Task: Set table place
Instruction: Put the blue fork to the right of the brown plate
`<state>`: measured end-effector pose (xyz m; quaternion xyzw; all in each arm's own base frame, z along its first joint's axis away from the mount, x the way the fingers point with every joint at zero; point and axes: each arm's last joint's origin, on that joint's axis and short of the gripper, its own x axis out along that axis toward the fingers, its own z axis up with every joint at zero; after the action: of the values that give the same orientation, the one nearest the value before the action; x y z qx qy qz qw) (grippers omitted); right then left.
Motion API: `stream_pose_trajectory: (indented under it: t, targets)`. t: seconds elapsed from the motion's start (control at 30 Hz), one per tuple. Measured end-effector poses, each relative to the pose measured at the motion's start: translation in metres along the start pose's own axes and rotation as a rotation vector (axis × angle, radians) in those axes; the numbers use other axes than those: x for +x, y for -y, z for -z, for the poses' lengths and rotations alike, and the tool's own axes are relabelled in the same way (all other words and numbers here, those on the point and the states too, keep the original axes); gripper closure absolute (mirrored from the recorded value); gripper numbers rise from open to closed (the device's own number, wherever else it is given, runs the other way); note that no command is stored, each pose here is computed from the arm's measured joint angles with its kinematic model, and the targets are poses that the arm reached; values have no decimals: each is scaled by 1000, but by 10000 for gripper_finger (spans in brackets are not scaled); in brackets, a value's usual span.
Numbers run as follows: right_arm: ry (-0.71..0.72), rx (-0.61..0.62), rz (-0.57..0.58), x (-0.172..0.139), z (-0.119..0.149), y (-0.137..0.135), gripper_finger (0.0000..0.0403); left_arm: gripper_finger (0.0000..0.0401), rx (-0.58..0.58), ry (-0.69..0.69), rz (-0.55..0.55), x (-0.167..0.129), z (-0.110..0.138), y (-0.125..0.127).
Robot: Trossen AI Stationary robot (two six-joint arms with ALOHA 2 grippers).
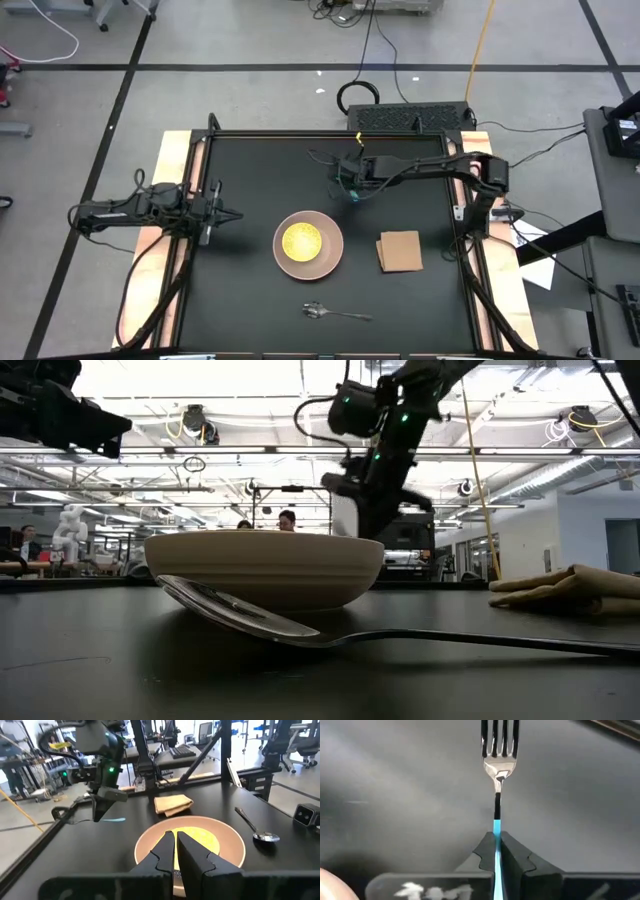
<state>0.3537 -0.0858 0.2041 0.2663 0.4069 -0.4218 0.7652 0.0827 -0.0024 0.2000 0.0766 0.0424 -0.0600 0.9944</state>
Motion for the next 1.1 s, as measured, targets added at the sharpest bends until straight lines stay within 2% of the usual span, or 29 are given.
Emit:
stream_pose_trajectory:
  t: [0.1, 0.4, 0.67, 0.83, 1.1]
  targets:
    - [4, 28, 35, -20, 5, 3, 402, 375, 6, 20, -4, 0, -2, 0]
    - [-25, 96, 15, -62, 26, -2, 403, 375, 7, 36, -5, 0, -3, -1]
    - [65, 93, 12, -74, 36, -12, 403, 375, 11, 34, -4, 0, -3, 0]
    - [141, 21, 16, -86, 37, -12, 403, 375, 14, 27, -3, 0, -3, 0]
    - [233, 61, -90, -93, 42, -2, 403, 375, 15, 27, -5, 0, -3, 0]
